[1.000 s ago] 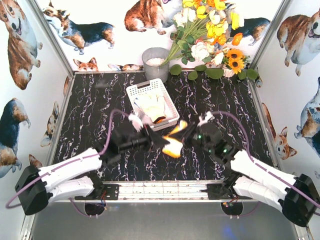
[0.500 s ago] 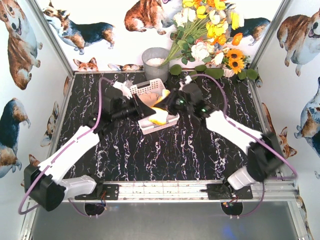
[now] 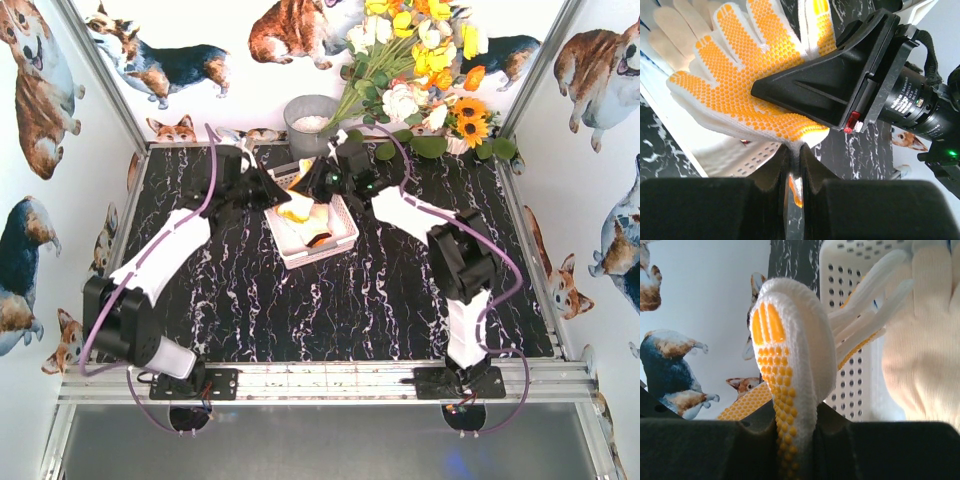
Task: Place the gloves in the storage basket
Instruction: Place the glove in the bin.
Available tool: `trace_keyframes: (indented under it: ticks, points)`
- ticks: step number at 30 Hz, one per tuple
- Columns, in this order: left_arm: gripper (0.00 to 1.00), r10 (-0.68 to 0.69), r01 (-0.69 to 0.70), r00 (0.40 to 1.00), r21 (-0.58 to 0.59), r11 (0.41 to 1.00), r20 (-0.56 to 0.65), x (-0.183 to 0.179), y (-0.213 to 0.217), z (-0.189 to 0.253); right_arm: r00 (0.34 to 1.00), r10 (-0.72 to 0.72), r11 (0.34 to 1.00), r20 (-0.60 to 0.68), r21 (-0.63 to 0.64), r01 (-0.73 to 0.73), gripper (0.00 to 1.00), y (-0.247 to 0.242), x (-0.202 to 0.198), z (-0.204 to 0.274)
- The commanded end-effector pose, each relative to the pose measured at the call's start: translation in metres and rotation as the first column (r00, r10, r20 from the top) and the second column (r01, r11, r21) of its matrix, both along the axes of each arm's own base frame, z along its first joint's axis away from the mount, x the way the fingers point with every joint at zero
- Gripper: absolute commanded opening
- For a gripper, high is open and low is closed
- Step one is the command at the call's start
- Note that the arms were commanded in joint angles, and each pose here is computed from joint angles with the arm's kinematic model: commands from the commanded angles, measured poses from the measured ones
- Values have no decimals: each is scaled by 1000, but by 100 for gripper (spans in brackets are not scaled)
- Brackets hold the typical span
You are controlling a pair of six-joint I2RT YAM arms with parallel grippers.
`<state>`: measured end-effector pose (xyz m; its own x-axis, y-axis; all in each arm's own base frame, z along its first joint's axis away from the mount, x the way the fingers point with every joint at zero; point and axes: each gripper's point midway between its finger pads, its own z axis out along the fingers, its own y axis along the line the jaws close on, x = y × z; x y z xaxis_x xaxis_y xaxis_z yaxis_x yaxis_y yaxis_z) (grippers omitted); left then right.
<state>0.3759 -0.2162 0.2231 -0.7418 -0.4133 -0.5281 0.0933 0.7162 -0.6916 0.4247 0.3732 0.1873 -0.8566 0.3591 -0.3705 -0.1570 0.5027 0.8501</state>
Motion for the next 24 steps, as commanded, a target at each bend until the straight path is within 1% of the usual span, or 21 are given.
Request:
trace_keyframes:
  ticks: [1,3,7,11,14,20,24]
  points:
    - [0,24,-29,992,41,999,123,40,17,21,987,47,998,156,24,-52,0,6,31,22]
    - [0,25,-33,992,63,997,126,52,20,16,982,57,997,181,33,-64,0,9,42,20]
    - [0,28,-42,991,107,993,133,72,24,6,981,72,997,180,22,-77,0,13,59,0]
    - [0,-2,-10,995,118,993,98,84,17,-19,983,65,998,172,-11,-64,0,8,68,-21]
    - [0,-14,7,998,113,994,64,85,13,-36,988,65,997,141,-37,-60,0,2,70,-37]
    - [0,-39,38,999,97,995,5,75,6,-58,997,66,990,44,-130,-60,0,-10,59,-70]
    - [0,-61,65,997,94,994,-36,65,-2,-70,998,67,985,8,-160,-65,0,-16,54,-79]
